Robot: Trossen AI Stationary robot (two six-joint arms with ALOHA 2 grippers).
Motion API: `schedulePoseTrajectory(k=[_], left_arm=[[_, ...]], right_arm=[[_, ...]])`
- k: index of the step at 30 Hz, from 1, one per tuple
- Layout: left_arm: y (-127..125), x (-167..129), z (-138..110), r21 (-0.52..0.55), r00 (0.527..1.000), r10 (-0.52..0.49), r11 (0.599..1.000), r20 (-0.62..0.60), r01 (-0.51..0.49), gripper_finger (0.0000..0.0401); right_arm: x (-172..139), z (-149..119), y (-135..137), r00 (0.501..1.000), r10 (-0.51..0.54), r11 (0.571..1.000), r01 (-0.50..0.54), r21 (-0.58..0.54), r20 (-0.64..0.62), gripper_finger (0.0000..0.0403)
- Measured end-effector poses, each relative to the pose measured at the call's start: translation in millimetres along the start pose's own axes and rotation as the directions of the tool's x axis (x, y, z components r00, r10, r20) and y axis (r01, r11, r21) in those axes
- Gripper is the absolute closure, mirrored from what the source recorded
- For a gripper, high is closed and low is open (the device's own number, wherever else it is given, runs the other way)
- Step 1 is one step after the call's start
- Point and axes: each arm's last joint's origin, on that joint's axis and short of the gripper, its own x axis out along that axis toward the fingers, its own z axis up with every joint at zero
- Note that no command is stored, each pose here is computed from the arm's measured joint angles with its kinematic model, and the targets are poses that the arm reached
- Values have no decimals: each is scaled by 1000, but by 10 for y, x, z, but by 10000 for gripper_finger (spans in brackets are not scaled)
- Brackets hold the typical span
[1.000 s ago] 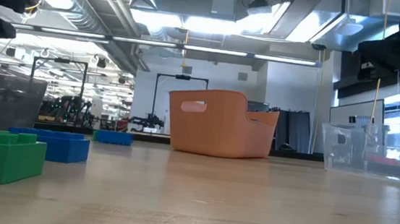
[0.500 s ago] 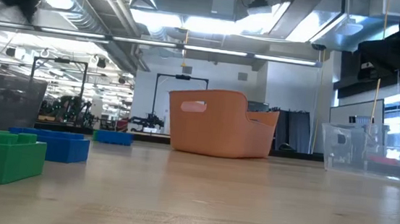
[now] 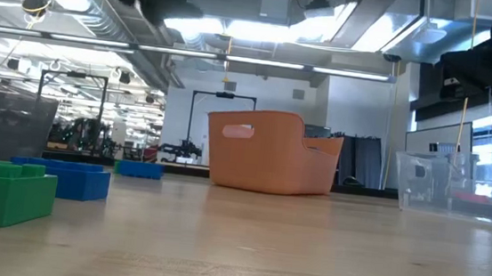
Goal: Sort & place blocks by color
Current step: Put the right brown block into the black bin
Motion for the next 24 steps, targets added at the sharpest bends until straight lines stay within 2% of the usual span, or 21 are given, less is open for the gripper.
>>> schedulePoseTrajectory(k=[5, 10, 14, 19, 21, 24], left_arm=[[110, -127, -297, 10, 982, 42, 999, 186, -45, 161], [138, -262, -439, -18, 966, 63, 998, 251, -61, 161], [136, -320, -422, -63, 960, 61, 997, 272, -45, 161], [132, -347, -409, -72, 960, 46, 997, 277, -27, 161], [133, -339, -436, -76, 967, 54, 996, 250, -36, 161], [135, -340, -437, -78, 967, 60, 996, 249, -42, 161]], right_arm=[[0, 1, 0, 1000, 0, 1000, 0, 0, 1, 384], [1, 22, -2, 1000, -4, 1000, 4, -25, 22, 384], [-17, 191, -12, 980, -14, 999, 4, 53, 197, 384], [-105, 439, -26, 891, -28, 996, -11, 83, 453, 384], [-134, 489, -28, 862, -28, 994, -32, 109, 506, 384], [-143, 508, -32, 851, -36, 996, -14, 90, 524, 384]])
